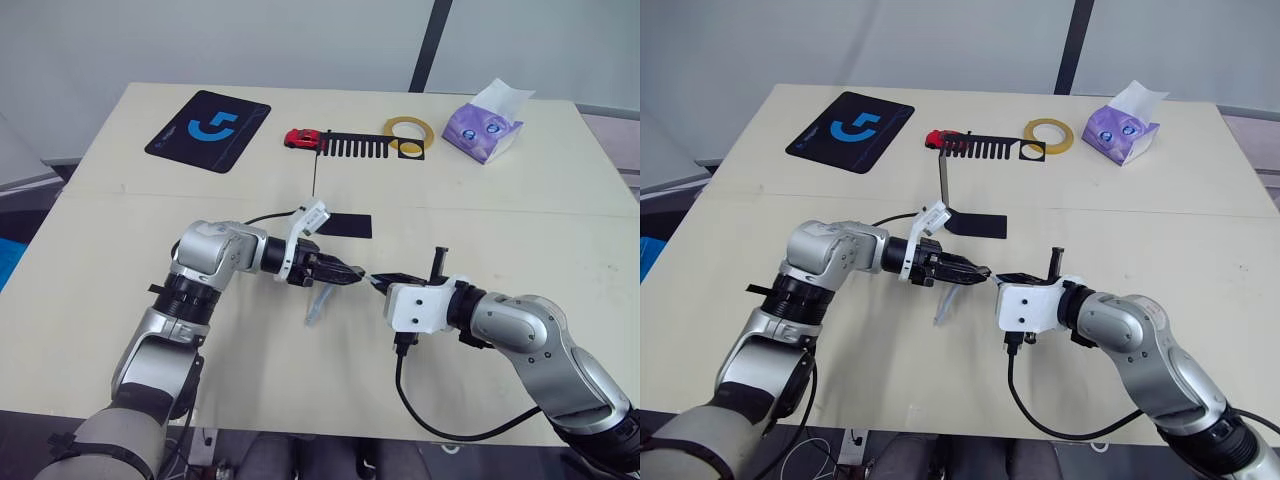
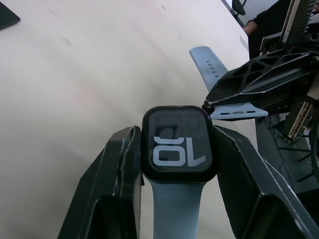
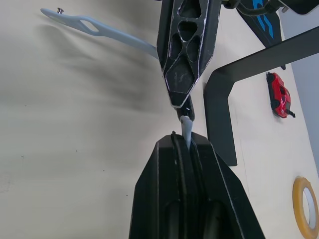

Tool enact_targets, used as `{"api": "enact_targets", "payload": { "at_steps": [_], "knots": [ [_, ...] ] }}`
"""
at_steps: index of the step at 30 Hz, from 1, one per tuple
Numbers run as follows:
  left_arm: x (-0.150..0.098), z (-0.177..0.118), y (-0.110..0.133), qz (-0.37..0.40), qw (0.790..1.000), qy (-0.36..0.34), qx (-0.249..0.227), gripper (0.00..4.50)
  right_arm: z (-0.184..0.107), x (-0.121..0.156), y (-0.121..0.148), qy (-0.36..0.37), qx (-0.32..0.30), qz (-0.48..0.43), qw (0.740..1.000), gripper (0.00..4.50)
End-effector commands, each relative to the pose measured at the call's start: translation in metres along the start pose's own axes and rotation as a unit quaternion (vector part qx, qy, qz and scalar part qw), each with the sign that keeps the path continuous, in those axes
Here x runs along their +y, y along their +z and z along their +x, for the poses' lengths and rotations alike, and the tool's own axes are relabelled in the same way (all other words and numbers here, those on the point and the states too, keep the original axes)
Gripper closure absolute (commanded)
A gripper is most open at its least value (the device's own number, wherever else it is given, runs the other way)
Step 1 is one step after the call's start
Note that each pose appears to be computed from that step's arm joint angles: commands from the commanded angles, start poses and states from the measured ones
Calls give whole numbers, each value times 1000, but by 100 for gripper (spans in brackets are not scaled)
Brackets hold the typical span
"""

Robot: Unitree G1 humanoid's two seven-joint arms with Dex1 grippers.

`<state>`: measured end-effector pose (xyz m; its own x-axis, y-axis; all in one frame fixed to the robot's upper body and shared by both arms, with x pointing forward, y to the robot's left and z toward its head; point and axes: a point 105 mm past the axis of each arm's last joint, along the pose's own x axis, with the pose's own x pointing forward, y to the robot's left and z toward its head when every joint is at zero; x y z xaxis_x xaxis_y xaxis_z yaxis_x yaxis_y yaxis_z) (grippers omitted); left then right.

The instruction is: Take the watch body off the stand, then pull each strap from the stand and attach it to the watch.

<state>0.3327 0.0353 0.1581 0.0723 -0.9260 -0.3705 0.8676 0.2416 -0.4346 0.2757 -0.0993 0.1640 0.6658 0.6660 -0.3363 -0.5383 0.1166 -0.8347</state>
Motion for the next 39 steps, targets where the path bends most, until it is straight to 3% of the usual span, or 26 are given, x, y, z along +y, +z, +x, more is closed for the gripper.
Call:
{"api": "enact_targets", "payload": {
  "at_steps": [1, 39],
  "knots": [
    [-11, 0, 13, 25, 999, -17, -15, 280, -5, -8, 1, -18, 2, -9, 1000, 450],
    [-11, 2, 12, 28, 999, -20, -16, 280, -7, -13, 2, -26, 4, -5, 1000, 450]
  ]
}}
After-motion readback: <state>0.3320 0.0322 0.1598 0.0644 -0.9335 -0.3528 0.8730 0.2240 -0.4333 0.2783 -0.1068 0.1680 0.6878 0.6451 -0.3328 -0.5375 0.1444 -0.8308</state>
